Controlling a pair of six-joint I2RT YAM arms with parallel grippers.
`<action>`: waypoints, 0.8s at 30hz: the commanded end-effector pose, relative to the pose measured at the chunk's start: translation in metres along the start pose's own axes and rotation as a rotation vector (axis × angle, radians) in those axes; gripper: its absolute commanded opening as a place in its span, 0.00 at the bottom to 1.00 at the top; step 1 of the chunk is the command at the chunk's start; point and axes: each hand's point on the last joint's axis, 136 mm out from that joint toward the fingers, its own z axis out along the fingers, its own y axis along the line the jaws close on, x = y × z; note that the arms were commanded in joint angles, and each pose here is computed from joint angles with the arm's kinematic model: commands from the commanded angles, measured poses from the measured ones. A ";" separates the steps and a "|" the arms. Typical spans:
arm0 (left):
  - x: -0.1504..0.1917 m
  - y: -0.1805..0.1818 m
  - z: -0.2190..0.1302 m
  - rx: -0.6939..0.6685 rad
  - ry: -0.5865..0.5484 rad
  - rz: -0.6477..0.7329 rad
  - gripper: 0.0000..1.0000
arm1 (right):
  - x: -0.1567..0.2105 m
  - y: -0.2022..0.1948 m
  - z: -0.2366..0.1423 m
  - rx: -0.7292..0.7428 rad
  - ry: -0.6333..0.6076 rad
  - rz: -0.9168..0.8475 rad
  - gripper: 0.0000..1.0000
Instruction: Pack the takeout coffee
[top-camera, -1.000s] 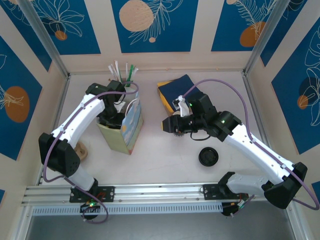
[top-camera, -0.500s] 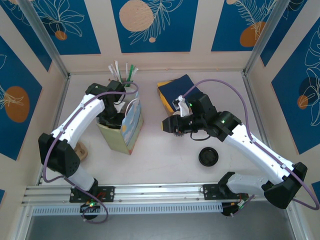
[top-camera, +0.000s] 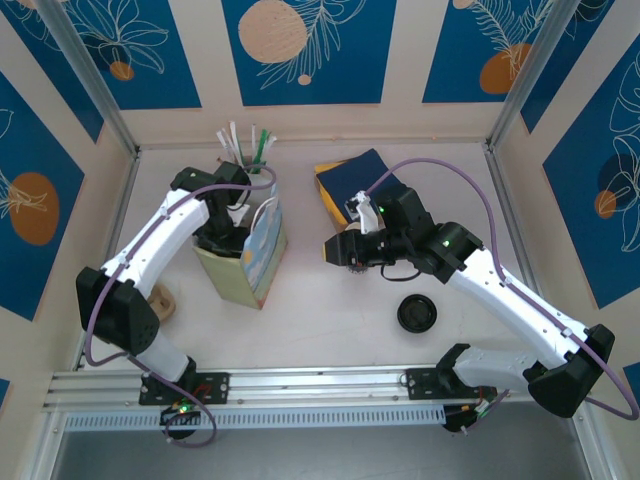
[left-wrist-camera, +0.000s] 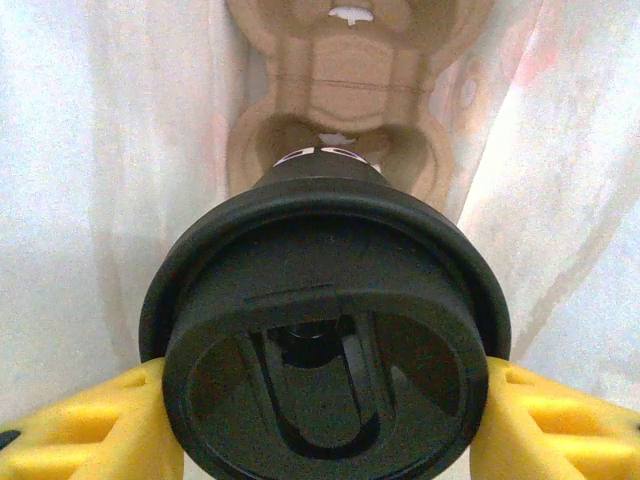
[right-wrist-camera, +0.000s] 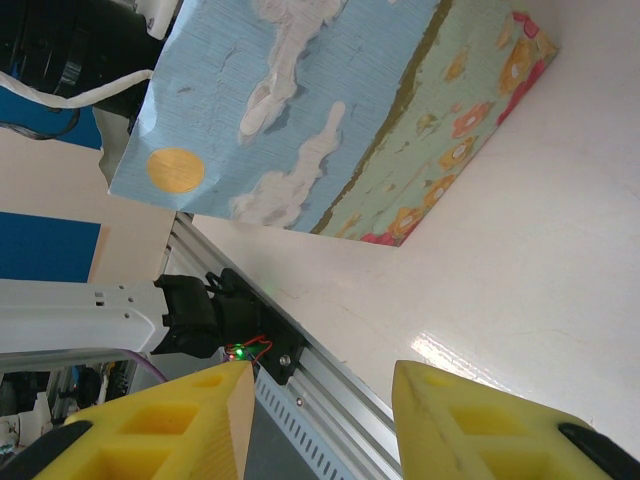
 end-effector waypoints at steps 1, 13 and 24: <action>0.012 0.000 -0.006 0.005 0.013 -0.009 0.53 | 0.004 0.004 -0.003 -0.023 0.000 -0.001 0.41; 0.014 0.000 -0.005 0.005 0.017 -0.011 0.53 | 0.005 0.003 -0.003 -0.022 0.001 -0.001 0.41; 0.014 0.000 -0.003 0.003 0.021 -0.010 0.52 | 0.005 0.003 -0.003 -0.019 0.000 0.000 0.41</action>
